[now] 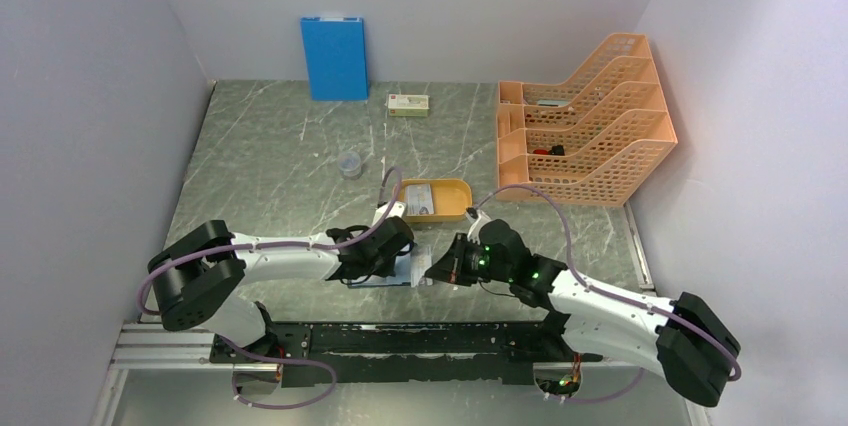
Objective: Put the credit cards into the card holder
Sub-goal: Turn over the card slot in the card holder.
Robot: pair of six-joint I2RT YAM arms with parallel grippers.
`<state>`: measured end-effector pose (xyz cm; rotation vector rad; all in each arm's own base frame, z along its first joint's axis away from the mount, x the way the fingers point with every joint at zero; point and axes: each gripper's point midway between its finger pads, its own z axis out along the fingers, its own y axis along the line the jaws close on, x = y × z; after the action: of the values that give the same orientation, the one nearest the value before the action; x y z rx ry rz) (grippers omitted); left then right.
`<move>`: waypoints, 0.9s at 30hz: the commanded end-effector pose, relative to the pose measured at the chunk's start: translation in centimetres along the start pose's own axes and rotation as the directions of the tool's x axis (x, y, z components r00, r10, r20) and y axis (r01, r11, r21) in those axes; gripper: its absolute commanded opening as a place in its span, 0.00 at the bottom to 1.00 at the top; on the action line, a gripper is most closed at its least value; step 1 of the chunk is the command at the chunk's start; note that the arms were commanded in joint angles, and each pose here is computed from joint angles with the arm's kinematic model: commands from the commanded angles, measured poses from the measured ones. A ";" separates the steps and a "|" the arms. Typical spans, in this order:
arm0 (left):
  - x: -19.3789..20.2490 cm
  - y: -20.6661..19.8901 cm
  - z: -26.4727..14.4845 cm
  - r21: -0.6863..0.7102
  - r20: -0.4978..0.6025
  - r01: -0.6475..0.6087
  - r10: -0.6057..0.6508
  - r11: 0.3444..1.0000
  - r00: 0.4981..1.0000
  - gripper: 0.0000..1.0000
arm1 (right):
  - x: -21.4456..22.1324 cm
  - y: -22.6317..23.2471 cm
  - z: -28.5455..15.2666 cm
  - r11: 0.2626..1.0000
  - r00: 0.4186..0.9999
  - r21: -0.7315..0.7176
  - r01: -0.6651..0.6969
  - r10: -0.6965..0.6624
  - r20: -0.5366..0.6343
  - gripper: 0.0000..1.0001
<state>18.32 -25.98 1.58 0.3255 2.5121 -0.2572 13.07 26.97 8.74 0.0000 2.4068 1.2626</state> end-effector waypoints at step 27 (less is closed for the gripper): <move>2.4 2.1 0.9 -0.046 -0.079 -0.017 0.013 0.999 0.997 0.05 | 3.1 -2.1 0.8 0.998 0.986 0.038 -0.046 0.052 -0.159 0.00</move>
<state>18.39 -25.99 1.50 0.3161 2.5171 -0.2743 10.77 26.36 5.06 -0.0181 2.6057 1.2344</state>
